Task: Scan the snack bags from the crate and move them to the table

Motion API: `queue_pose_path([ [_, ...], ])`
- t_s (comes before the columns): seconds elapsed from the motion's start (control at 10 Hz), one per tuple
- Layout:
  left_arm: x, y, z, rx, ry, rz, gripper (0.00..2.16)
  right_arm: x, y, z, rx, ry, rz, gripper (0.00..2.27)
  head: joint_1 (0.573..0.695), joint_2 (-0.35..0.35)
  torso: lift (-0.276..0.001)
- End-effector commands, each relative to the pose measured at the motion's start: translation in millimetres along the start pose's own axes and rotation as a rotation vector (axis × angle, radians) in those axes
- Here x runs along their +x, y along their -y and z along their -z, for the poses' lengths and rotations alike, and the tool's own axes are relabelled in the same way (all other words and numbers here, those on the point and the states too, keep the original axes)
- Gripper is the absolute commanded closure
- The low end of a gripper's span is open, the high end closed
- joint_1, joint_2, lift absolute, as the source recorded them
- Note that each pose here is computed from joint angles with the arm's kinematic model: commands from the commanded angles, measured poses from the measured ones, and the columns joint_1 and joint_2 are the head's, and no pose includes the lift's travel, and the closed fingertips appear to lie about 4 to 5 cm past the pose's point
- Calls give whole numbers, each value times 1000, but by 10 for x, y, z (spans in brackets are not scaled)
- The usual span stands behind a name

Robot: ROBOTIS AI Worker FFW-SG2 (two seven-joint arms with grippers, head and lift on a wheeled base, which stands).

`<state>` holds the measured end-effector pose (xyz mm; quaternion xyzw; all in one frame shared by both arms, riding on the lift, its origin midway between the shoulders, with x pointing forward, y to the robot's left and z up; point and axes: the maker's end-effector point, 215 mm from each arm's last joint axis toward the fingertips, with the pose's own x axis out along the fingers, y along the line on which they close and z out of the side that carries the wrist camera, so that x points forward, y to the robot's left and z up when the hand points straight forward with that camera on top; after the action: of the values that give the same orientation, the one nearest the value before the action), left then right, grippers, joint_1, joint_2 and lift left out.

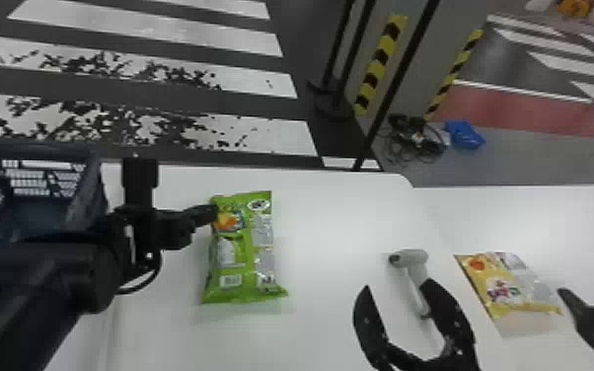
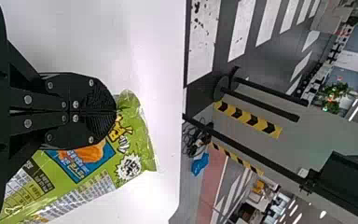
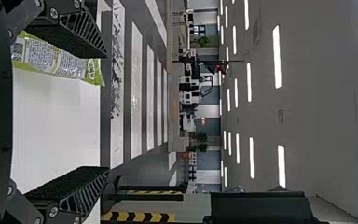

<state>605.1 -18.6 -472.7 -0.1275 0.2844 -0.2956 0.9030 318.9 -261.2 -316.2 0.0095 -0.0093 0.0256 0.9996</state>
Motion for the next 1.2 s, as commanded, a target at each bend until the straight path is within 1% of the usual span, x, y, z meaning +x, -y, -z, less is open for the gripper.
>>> queue_pose_path([
  [0.0,41,145,170,16,-26,20,1946,2,-6,-7,1,1,-1,144,695,-326,-95],
  [0.1,61,241,263,25,-42,37,1946,2,-5,-8,2,2,0,144,695,-333,-95],
  [0.3,108,418,421,67,-75,61,1946,-3,-12,-11,4,3,-1,144,695,-350,-95],
  [0.6,133,555,533,85,-91,85,1946,-13,-7,-48,7,15,0,144,695,-350,-95],
  [0.8,157,711,683,116,-119,108,1946,-19,-13,-52,9,17,1,144,695,-350,-95],
  [1.0,153,784,802,123,-135,120,1946,-24,-19,-64,11,21,1,144,695,-350,-95],
  [1.1,152,810,807,122,-135,126,1946,-28,-25,-66,13,21,1,144,695,-350,-95],
])
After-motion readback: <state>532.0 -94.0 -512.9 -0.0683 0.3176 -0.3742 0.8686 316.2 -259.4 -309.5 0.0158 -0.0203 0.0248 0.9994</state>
